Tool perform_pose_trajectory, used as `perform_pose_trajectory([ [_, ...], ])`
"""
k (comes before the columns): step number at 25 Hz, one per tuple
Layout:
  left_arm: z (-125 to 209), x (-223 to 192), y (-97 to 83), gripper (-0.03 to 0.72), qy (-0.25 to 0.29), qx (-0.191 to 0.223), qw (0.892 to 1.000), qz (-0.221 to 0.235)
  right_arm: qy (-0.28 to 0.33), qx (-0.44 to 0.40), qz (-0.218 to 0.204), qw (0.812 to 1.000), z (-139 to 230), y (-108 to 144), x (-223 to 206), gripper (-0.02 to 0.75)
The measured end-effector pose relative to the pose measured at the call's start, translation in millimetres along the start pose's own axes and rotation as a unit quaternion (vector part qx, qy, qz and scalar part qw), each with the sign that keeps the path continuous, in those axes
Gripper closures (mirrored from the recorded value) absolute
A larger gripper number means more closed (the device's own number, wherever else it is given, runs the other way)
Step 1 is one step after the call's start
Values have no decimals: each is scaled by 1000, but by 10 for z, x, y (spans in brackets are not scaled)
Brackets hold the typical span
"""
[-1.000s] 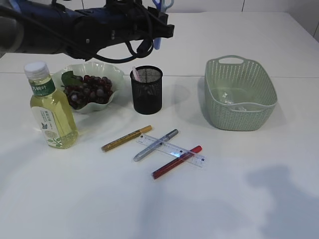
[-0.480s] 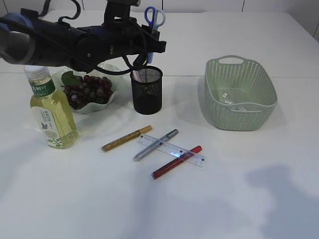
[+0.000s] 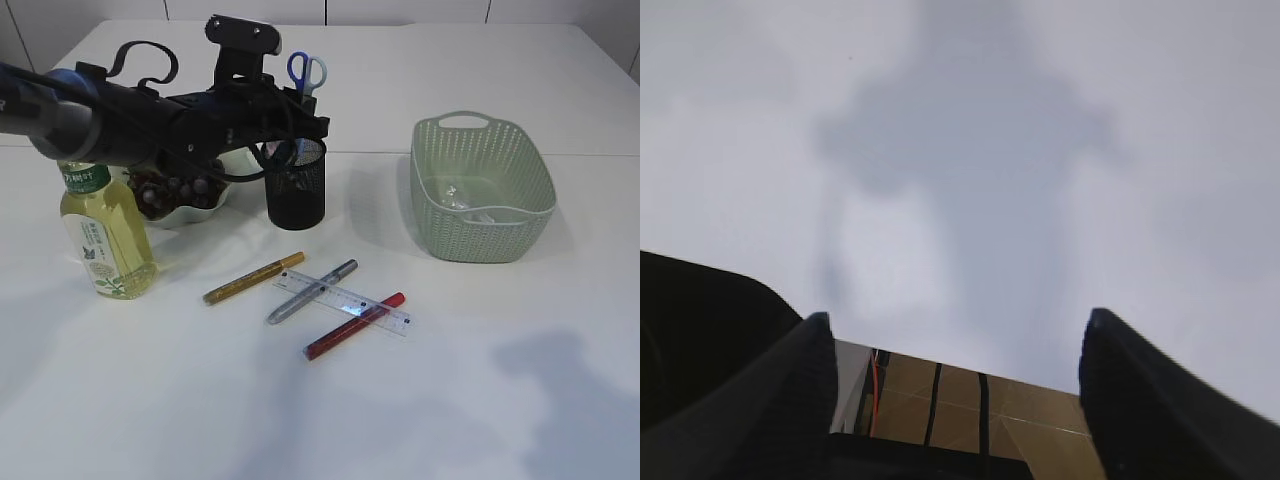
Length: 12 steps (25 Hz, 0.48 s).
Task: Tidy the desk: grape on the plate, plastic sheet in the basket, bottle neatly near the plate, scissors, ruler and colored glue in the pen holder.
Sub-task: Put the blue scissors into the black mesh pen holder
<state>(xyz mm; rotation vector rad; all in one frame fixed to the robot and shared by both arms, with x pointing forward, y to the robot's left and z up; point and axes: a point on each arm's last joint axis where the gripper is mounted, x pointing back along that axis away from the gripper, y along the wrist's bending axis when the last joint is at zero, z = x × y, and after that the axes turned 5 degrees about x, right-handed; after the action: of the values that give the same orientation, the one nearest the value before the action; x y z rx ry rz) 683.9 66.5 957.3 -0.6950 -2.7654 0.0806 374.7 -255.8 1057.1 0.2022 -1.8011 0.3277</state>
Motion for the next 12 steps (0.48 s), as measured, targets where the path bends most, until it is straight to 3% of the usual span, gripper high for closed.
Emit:
perform_pose_trajectory([
  [12, 159, -85, 44, 515, -12, 13, 1000, -2, 0, 1, 2, 1000, 0, -3, 0, 155],
])
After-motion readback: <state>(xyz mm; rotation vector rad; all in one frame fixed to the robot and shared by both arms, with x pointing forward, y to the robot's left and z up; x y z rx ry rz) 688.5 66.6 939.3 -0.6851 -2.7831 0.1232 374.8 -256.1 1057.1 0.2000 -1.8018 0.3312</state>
